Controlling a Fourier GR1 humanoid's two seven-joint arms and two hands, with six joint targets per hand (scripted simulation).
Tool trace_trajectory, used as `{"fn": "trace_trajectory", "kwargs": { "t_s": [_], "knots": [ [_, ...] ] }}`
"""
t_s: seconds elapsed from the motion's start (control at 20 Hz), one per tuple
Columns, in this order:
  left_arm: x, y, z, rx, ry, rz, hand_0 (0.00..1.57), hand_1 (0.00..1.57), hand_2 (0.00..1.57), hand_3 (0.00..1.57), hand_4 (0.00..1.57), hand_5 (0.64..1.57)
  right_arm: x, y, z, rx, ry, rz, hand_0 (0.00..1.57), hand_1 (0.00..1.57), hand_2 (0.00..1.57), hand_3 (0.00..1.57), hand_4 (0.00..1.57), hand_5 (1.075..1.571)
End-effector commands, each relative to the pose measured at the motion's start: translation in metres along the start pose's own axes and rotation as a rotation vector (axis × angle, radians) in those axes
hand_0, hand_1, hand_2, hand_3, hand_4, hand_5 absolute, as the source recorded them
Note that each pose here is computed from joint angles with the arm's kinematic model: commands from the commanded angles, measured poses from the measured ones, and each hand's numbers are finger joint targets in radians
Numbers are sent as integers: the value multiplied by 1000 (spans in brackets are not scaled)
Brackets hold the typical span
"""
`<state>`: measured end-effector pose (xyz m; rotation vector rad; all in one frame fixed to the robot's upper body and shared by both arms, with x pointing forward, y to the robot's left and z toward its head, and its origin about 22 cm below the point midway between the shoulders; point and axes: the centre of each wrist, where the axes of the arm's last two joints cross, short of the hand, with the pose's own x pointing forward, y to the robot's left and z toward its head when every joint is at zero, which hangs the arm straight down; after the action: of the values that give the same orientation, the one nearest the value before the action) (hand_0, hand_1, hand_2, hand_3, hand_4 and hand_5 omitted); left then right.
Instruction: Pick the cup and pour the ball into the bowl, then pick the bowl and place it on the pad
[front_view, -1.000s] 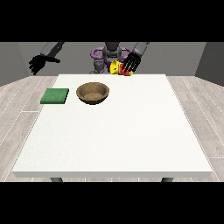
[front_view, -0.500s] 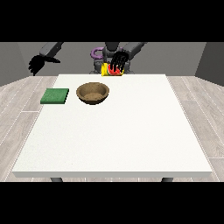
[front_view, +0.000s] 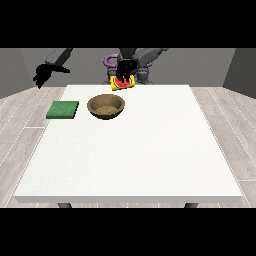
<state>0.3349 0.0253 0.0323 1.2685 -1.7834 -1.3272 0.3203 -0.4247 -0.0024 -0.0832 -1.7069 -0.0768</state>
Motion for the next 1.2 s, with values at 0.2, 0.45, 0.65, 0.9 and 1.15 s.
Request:
{"fn": "trace_trajectory", "kwargs": {
  "t_s": [0.2,0.45,0.65,0.9,1.15],
  "knots": [
    [22,-1,11,-81,-140,-199,0,0,1571,1571,1163,1452,11,11,-18,47,-34,-34,0,0,0,217,0,1522],
    [35,13,1,-146,-243,-371,614,614,1571,1571,1232,1387,-2,23,-15,54,22,-23,0,0,0,71,0,1519],
    [23,38,-33,-70,-311,-537,1511,1511,1571,1571,1203,1443,-11,5,2,9,25,-16,0,0,0,171,0,1516],
    [46,60,-30,-88,-357,-526,1543,1543,1571,1571,1206,1462,-8,-19,12,-28,55,-34,0,0,0,198,0,1518],
    [21,69,-54,-33,-294,-552,1516,1516,1571,1571,1201,1462,-9,3,0,22,31,-62,0,0,0,0,429,1555]
  ]
}}
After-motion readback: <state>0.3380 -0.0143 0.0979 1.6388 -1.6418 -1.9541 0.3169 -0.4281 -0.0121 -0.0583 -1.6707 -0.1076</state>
